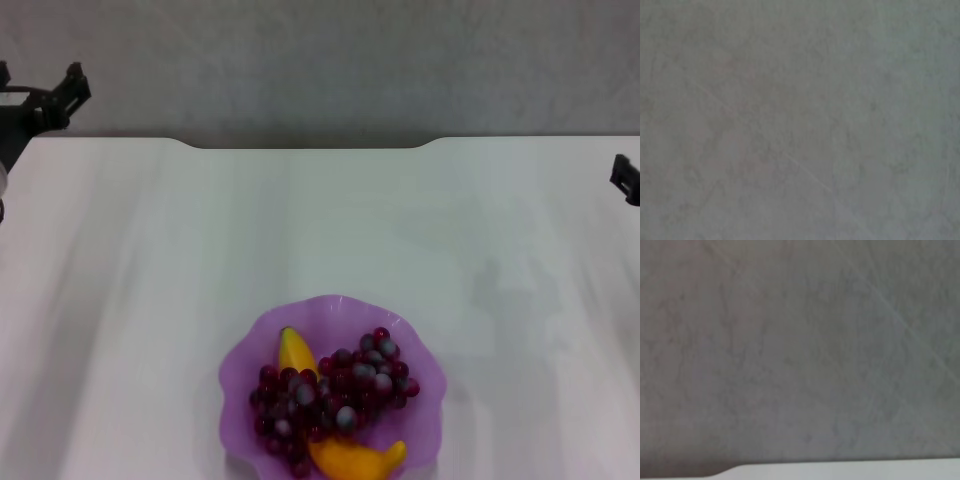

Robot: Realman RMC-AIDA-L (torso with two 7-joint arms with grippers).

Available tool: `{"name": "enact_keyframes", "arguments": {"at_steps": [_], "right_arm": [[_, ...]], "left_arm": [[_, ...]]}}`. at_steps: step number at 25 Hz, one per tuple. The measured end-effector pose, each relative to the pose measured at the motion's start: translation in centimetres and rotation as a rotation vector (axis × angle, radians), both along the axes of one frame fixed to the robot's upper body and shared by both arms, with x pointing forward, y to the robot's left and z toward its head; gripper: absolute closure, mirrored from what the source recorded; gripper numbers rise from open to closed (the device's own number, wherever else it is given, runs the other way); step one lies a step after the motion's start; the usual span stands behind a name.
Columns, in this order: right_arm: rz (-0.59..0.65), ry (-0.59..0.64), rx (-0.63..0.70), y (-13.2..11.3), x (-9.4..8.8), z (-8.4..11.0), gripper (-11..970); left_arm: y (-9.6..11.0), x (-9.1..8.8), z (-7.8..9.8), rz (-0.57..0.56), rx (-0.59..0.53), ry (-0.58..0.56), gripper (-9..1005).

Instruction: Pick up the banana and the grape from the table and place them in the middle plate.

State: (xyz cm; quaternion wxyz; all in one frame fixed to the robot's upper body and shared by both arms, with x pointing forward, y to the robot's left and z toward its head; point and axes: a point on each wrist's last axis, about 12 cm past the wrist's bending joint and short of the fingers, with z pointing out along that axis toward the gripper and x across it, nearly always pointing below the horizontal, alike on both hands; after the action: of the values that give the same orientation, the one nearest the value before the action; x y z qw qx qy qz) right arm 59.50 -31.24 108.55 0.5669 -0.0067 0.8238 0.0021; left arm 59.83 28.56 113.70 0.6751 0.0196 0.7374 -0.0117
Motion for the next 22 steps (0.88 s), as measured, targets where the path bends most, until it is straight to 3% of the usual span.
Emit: {"name": "enact_keyframes", "arguments": {"at_steps": [9,19,22], "right_arm": [[-0.029,-0.027,0.003,0.0,-0.2,-0.2,353],[-0.021,-0.009,-0.007,0.2,-0.3,-0.8,353],[-0.018,-0.007,-0.007,0.2,-0.3,-0.8,353]], "left_arm": [[1.0,-0.8,0.1,0.053,-0.064,-0.121,106],[1.4,-1.9,1.4,0.011,0.318,-0.338,105],[1.6,-2.1,1.7,0.021,0.35,-0.373,105]]}}
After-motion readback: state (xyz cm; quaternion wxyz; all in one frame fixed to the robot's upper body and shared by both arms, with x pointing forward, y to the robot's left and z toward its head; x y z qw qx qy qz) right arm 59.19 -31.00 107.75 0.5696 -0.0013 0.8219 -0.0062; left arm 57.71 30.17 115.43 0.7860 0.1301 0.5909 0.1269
